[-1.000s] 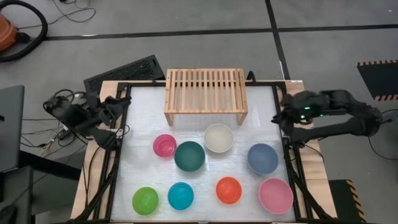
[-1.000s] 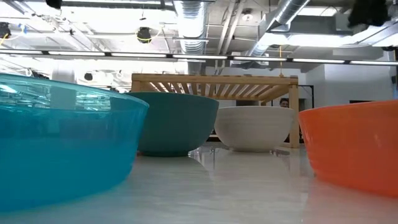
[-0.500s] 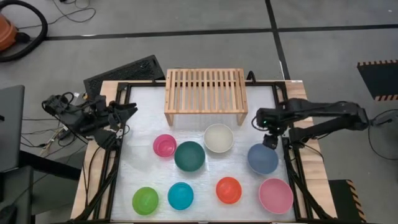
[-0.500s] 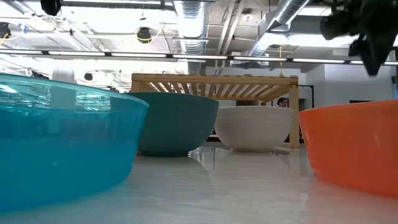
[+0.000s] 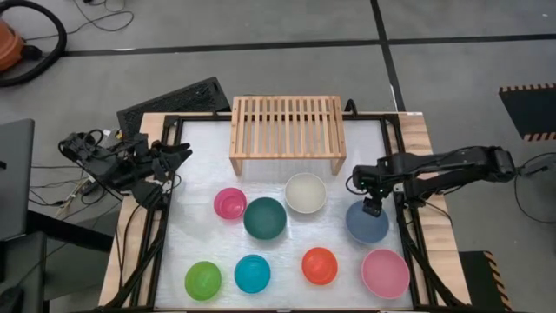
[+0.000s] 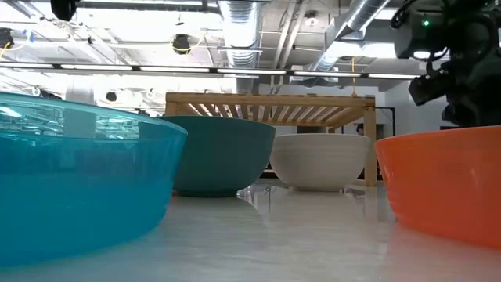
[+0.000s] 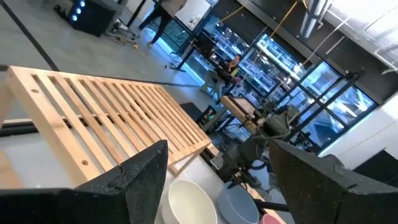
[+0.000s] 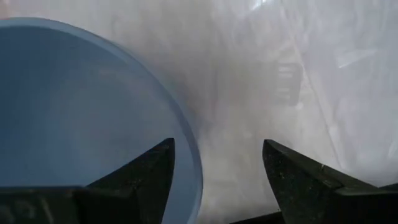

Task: Place and stack bowls onto a shelf
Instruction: Put the transparent pink bowl on the shelf

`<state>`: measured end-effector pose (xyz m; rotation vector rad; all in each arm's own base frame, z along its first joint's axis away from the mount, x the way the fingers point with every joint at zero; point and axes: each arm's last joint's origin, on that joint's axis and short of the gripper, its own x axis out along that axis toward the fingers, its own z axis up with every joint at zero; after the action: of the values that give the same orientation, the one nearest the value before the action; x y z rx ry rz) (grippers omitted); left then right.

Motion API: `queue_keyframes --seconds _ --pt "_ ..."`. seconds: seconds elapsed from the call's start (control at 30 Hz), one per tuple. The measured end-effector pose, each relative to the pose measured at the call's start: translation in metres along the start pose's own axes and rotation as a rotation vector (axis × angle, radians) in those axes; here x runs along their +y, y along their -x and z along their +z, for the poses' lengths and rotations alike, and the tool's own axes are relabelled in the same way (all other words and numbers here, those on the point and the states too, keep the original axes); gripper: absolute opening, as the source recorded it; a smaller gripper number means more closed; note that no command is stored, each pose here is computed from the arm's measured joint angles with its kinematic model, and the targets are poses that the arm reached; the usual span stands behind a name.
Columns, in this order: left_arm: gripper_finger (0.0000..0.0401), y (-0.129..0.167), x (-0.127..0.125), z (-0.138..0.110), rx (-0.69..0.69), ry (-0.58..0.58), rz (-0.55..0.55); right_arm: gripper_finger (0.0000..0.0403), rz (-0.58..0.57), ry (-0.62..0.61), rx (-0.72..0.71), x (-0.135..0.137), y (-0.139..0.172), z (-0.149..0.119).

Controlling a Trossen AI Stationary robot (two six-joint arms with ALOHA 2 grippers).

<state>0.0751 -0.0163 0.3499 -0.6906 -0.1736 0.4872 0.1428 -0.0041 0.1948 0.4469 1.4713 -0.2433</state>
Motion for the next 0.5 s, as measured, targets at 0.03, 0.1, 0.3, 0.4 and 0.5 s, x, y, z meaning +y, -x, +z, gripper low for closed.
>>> queue_keyframes --seconds 0.03,0.1,0.3,0.4,0.5 --pt "0.0266 0.000 0.000 0.000 0.000 -0.001 0.000 0.0268 0.004 -0.010 0.006 0.000 -0.001 -0.001" --pt "0.0266 0.000 0.000 0.000 0.001 -0.005 0.001 0.0256 0.006 -0.030 0.020 -0.001 -0.005 -0.003" --pt "0.0266 0.000 0.000 0.000 0.002 -0.006 0.002 0.0159 0.008 -0.019 0.022 0.002 -0.010 -0.005" --pt "0.0266 -0.001 0.000 -0.002 0.006 0.003 0.005 0.0096 0.009 -0.027 0.021 0.002 -0.010 -0.005" --pt "0.0266 -0.004 -0.001 -0.012 0.064 -0.049 0.012 0.0044 0.042 -0.031 0.004 0.004 -0.010 -0.003"
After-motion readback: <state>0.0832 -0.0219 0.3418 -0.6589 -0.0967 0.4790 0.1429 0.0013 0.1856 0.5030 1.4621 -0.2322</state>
